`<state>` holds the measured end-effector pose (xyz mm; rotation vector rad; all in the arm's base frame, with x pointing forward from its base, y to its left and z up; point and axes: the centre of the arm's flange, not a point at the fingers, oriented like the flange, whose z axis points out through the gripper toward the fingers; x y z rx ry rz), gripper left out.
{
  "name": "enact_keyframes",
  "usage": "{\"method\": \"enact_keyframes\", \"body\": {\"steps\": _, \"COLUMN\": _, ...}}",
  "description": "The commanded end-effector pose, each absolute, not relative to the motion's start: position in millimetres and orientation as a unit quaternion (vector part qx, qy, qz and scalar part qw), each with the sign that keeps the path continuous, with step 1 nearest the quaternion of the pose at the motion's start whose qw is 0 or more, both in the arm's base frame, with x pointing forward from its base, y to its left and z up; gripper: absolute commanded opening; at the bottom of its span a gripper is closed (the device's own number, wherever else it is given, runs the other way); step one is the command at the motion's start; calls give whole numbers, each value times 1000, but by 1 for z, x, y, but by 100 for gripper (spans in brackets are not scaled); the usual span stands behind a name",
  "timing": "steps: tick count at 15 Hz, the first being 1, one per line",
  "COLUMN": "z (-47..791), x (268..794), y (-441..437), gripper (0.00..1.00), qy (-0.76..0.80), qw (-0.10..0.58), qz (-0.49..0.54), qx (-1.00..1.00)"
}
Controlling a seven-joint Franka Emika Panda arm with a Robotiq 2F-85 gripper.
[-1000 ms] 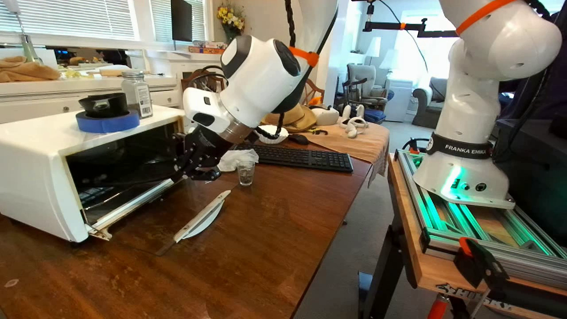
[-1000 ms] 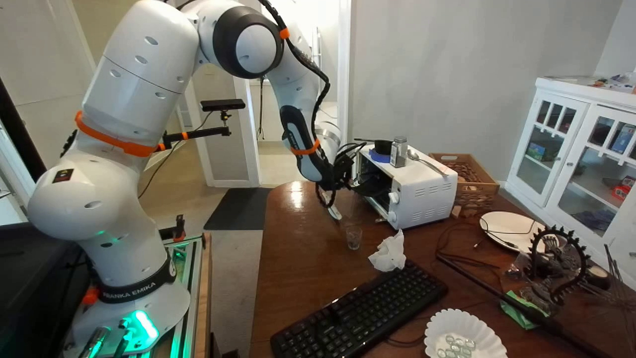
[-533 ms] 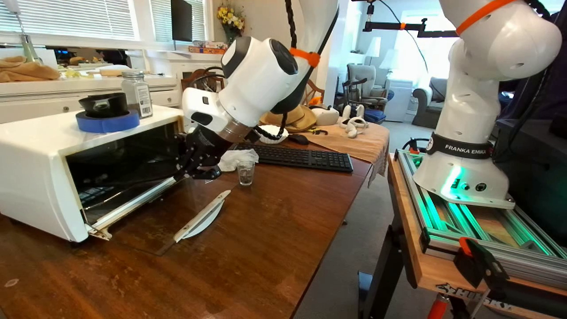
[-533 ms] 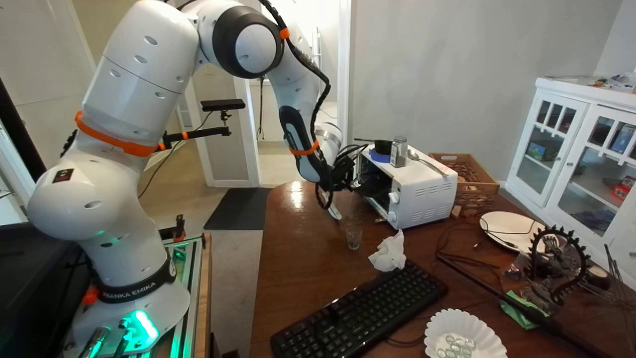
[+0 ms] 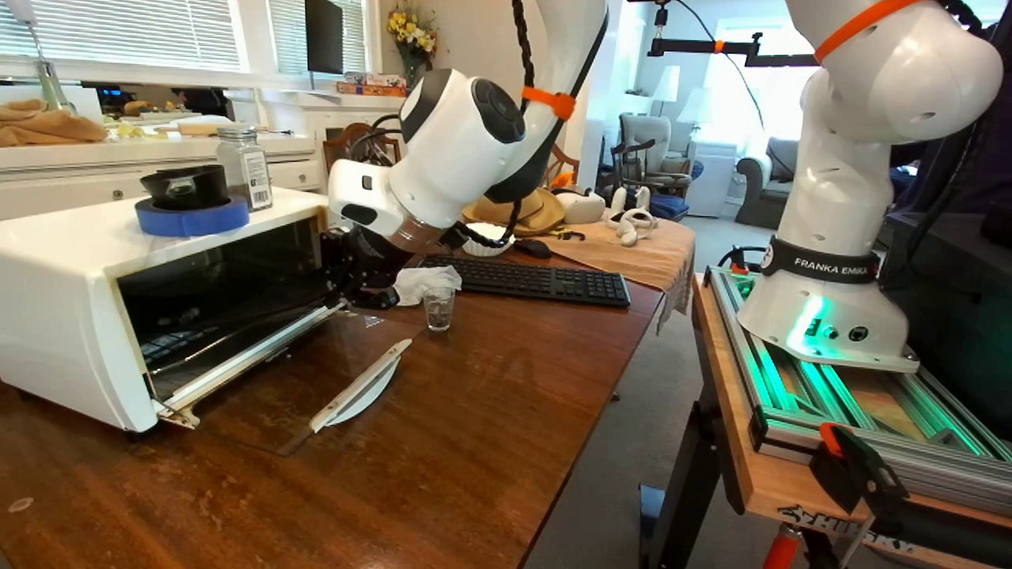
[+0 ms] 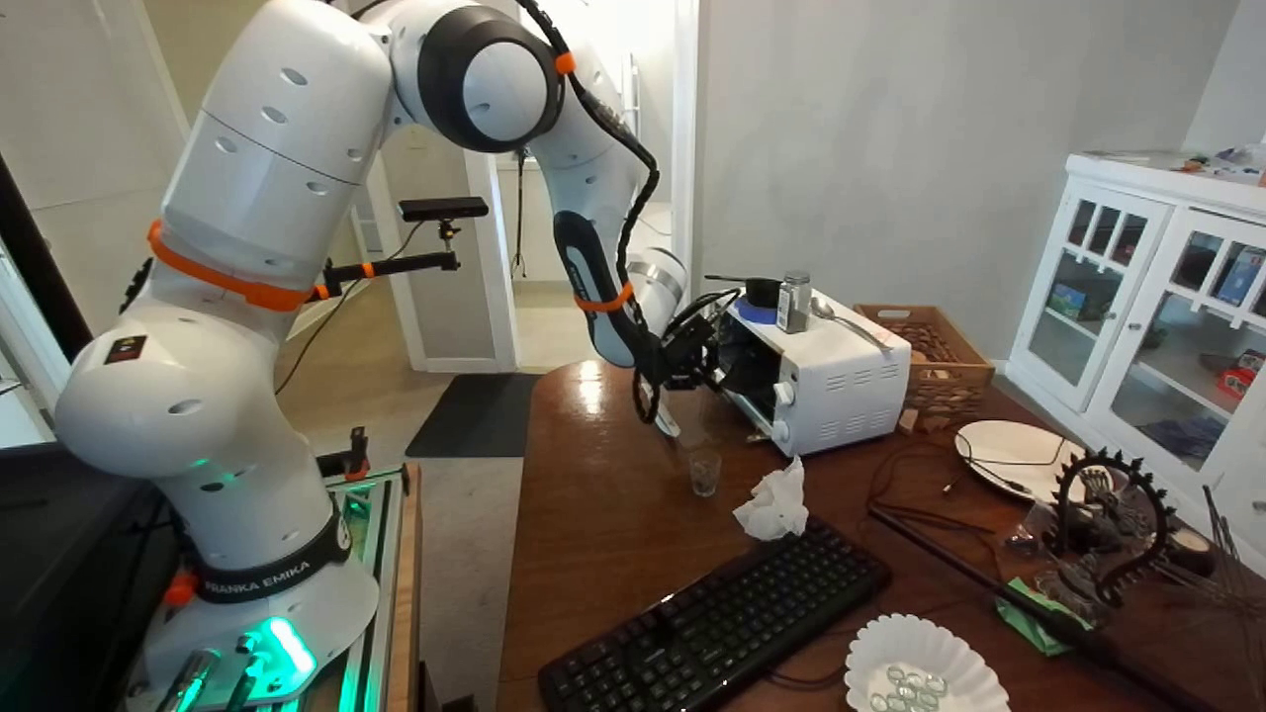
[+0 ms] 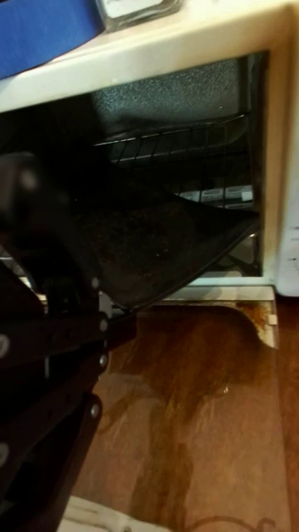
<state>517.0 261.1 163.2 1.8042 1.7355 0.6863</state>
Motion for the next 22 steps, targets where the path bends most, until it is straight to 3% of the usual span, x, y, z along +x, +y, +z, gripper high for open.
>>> {"method": "enact_keyframes", "body": {"steps": 1, "z": 175, "x": 529, "y": 242, "gripper": 0, "qy": 630, "qw": 312, "qz": 230, "qx": 673}}
{"method": "enact_keyframes", "body": {"steps": 11, "z": 187, "x": 551, "y": 227, "gripper": 0, "qy": 623, "qw": 324, "qz": 219, "qx": 677}}
{"method": "enact_keyframes", "body": {"steps": 22, "z": 198, "x": 500, "y": 305, "gripper": 0, "qy": 667, "qw": 319, "qz": 243, "qx": 628}}
